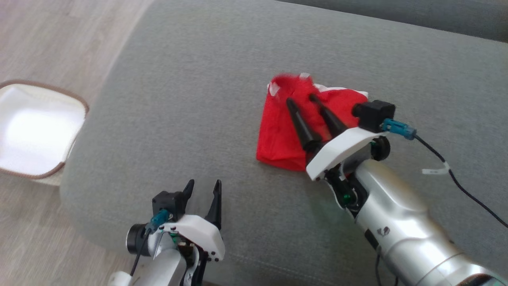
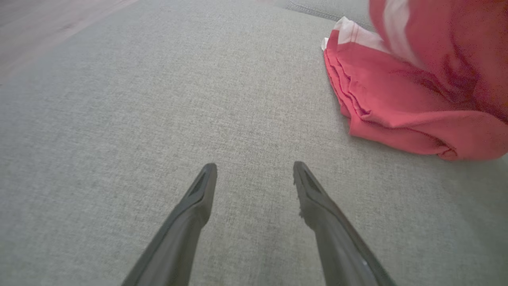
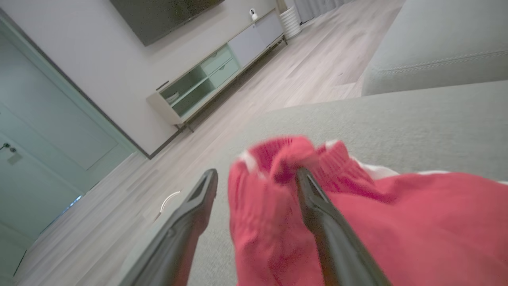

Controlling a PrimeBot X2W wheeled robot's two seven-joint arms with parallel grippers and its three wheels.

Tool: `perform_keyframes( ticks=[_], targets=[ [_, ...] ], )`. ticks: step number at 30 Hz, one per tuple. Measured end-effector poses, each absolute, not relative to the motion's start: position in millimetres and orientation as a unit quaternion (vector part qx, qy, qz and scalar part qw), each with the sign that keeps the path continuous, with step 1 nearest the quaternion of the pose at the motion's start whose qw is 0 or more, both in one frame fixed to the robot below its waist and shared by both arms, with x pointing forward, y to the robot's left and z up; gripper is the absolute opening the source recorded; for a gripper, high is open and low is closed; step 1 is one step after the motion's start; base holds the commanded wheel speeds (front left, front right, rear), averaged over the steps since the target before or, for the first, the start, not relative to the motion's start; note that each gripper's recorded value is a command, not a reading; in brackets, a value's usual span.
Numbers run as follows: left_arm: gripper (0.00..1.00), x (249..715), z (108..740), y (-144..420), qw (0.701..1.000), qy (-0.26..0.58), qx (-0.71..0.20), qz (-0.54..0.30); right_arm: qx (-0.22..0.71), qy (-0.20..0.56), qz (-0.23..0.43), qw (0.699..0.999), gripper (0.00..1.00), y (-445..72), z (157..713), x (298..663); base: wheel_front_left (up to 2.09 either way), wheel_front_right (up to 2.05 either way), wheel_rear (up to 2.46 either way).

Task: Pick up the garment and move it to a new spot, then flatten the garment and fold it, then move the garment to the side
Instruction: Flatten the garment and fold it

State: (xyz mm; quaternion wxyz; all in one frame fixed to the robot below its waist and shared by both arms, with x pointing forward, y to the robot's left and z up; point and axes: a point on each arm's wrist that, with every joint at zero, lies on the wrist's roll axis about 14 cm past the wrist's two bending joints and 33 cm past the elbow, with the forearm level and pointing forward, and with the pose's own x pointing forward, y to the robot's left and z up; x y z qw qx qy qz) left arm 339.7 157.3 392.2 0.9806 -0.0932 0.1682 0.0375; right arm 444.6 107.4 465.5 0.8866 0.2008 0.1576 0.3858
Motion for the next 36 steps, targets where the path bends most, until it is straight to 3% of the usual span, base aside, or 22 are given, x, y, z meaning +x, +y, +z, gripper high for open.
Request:
perform_keyframes(
  ticks=[8, 16, 24, 36],
  targets=[
    [1.00, 355.3, 396.7, 145.1, 0.983, 0.159, -0.091, 0.017, 0.222, 0.131, 0.313, 0.914, 1.00, 60.0, 468.1, 468.0, 0.00, 0.00, 0.00],
    [1.00, 380.7, 412.5, 130.5, 0.990, 0.127, -0.067, -0.008, 0.176, 0.047, 0.181, 0.966, 1.00, -46.6, 490.9, 503.9, 0.00, 0.00, 0.00],
    [1.00, 395.6, 428.0, 122.0, 0.995, 0.095, -0.034, -0.023, 0.112, 0.069, 0.091, 0.987, 1.00, -123.9, 451.0, 460.1, 0.00, 0.00, 0.00],
    [1.00, 370.5, 429.6, 133.2, 0.995, 0.092, -0.032, -0.003, 0.087, 0.085, 0.064, 0.990, 1.00, -146.2, 437.1, 408.4, 0.00, 0.00, 0.00]
  ],
)
